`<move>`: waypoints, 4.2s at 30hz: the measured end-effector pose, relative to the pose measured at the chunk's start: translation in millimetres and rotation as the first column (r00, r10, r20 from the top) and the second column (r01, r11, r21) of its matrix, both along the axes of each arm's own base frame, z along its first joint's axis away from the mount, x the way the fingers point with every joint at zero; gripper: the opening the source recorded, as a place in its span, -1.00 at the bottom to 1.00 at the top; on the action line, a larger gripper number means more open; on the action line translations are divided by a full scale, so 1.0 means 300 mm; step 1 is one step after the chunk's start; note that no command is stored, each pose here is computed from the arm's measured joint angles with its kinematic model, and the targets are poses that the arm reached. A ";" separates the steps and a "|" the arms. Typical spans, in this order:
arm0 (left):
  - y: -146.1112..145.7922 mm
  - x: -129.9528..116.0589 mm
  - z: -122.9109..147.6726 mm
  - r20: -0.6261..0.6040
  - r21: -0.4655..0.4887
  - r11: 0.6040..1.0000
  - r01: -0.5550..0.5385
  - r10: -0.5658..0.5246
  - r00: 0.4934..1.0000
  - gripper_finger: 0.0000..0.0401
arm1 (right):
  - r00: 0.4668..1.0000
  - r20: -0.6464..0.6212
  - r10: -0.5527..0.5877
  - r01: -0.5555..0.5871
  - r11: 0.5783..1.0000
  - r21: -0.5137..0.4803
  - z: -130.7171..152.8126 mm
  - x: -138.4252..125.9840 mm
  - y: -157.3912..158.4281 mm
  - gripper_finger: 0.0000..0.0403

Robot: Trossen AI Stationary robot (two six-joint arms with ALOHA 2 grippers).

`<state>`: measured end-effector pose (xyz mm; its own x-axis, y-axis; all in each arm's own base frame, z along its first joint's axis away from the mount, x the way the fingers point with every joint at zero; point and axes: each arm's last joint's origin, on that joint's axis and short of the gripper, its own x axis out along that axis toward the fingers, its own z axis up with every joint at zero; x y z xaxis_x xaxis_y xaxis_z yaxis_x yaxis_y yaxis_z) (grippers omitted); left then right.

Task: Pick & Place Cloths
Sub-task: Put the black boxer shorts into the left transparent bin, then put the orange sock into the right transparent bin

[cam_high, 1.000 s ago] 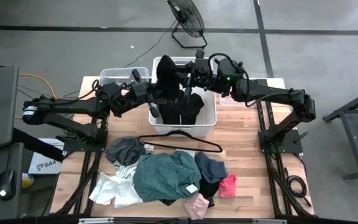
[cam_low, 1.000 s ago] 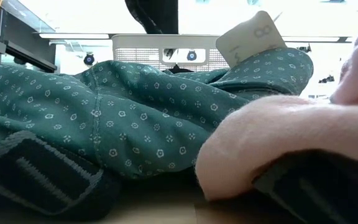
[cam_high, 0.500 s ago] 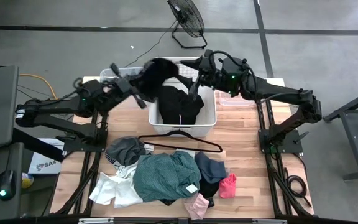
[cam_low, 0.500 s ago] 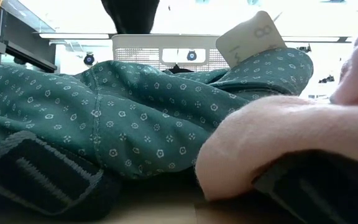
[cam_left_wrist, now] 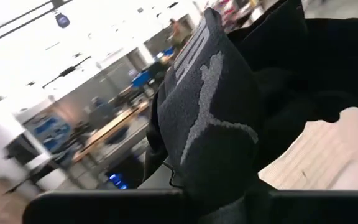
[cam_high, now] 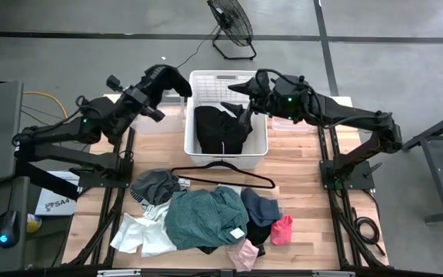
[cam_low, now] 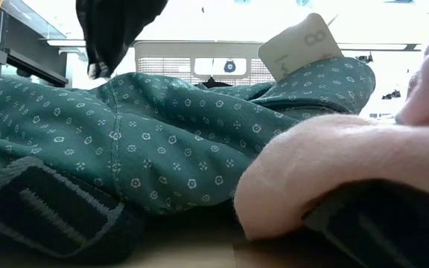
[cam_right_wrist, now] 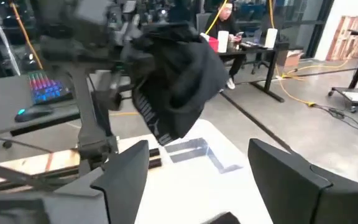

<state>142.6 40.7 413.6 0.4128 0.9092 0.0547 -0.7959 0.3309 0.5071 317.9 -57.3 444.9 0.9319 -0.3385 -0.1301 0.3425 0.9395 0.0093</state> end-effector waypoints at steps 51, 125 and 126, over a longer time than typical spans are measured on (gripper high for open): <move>0.530 -0.015 -0.496 -0.274 -0.860 0.409 -0.306 0.137 0.952 -0.99 | 0.995 -0.097 -0.020 0.023 0.999 0.026 -0.033 -0.002 0.036 0.32; 0.047 -0.020 -0.284 0.245 -0.695 0.558 0.453 -0.408 0.880 0.01 | 0.729 -0.683 0.045 0.331 0.850 0.409 -0.446 -0.337 0.626 0.32; 0.044 -0.019 -0.284 0.247 -0.692 0.559 0.456 -0.411 0.878 0.01 | 0.722 -0.687 0.078 0.320 0.843 0.432 -0.468 -0.345 0.648 0.32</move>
